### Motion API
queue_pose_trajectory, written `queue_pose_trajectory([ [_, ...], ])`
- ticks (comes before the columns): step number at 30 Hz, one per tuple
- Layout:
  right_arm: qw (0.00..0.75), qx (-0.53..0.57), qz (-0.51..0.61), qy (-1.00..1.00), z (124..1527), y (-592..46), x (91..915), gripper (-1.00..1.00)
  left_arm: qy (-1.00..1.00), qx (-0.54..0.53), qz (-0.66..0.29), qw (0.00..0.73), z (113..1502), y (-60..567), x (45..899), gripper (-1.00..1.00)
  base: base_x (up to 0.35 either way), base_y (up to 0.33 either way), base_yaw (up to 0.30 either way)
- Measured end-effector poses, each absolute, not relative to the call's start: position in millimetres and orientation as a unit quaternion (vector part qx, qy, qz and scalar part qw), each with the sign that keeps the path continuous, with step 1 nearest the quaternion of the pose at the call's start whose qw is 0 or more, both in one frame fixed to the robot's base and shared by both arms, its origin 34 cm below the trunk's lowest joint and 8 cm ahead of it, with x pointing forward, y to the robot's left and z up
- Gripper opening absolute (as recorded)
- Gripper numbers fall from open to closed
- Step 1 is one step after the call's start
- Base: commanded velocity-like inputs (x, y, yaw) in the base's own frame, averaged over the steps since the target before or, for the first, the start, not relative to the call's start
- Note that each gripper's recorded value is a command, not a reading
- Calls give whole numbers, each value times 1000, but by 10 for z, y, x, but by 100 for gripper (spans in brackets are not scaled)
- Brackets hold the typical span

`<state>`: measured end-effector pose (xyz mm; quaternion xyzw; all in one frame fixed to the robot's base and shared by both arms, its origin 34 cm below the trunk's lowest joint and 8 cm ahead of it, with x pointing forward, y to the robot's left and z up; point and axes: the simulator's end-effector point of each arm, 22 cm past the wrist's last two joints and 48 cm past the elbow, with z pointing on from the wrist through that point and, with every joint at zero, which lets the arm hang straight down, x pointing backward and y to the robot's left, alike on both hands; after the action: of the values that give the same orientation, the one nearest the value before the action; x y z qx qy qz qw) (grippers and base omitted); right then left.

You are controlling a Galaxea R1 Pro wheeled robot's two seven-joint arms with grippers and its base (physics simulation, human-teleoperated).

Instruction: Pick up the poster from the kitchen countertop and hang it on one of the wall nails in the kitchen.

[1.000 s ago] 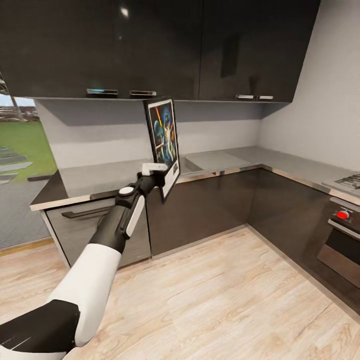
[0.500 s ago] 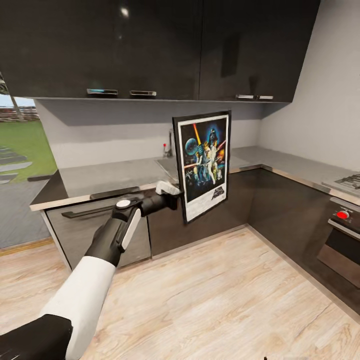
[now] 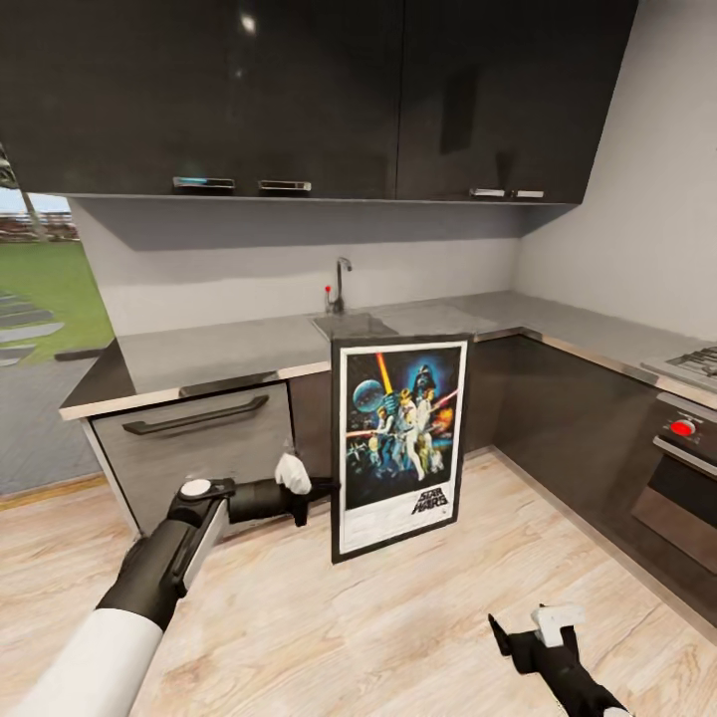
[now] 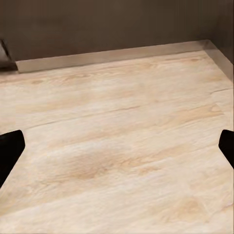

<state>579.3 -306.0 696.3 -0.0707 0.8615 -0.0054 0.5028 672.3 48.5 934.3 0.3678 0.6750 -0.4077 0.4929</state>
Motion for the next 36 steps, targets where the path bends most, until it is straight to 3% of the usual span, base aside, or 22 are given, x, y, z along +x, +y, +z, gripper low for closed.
queue_pose_trajectory([
  [10,486,-111,82,863,7280,-2760,5847,100,655,407,-442,459,9150,610,6350,-100,0,0,0],
  [21,465,-169,161,854,7824,-2954,6084,100,641,428,-462,439,9142,661,6180,-100,0,0,0],
  [36,453,-247,283,808,8562,-2701,6223,100,614,457,-500,405,9172,673,5901,-100,0,0,0],
])
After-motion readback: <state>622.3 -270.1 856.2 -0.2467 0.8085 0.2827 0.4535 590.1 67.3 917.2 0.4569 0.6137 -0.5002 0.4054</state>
